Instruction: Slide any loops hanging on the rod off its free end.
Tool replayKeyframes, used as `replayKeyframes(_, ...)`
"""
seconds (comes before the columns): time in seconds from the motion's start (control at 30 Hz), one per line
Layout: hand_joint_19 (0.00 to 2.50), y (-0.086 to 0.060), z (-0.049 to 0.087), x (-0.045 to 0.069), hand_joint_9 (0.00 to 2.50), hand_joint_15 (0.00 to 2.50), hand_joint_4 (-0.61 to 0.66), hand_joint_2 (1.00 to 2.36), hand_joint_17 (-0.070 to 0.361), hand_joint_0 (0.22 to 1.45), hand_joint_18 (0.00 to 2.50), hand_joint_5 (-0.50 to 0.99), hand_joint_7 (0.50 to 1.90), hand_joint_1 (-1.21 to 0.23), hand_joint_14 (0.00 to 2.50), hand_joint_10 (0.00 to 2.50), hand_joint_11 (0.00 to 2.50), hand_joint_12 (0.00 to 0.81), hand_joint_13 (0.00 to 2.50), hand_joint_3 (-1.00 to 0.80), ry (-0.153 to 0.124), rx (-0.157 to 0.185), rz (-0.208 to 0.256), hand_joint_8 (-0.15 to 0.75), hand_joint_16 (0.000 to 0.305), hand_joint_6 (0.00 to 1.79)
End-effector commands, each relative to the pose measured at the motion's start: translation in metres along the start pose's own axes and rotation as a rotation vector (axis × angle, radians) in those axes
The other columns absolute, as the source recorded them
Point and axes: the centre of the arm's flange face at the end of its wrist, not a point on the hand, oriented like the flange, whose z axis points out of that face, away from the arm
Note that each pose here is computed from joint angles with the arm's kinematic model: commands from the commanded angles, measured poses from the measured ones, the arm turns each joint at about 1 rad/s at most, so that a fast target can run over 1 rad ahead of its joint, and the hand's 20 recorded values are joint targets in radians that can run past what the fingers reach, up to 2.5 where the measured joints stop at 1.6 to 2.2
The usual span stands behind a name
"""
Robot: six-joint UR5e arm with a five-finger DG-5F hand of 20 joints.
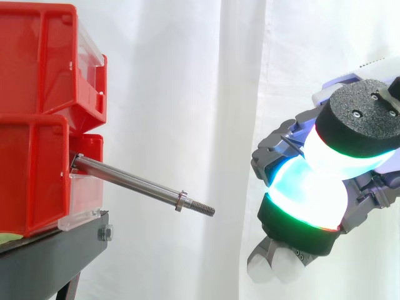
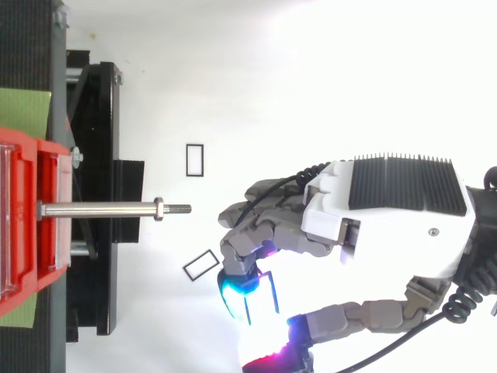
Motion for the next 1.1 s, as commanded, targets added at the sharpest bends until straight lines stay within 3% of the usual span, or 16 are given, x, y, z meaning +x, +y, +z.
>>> replayKeyframes(0.0,0.02,0.0005,0.0003,-0.0001,0.78,0.00,-0.02,1.02,0.101,0.59,0.39,-0.17,1.18,-0.72,0.00,0.01,0.22,0.339,0.46,-0.15,-0.001,-0.003,0.001,0.324,0.045,0.90)
replayKeyframes(1.07,0.04,-0.0003,0.0002,0.0000,0.80,0.00,-0.02,1.02,0.101,0.59,0.44,-0.17,1.18,-0.72,0.00,0.01,0.24,0.335,0.48,-0.14,-0.002,-0.001,0.001,0.324,0.045,0.90)
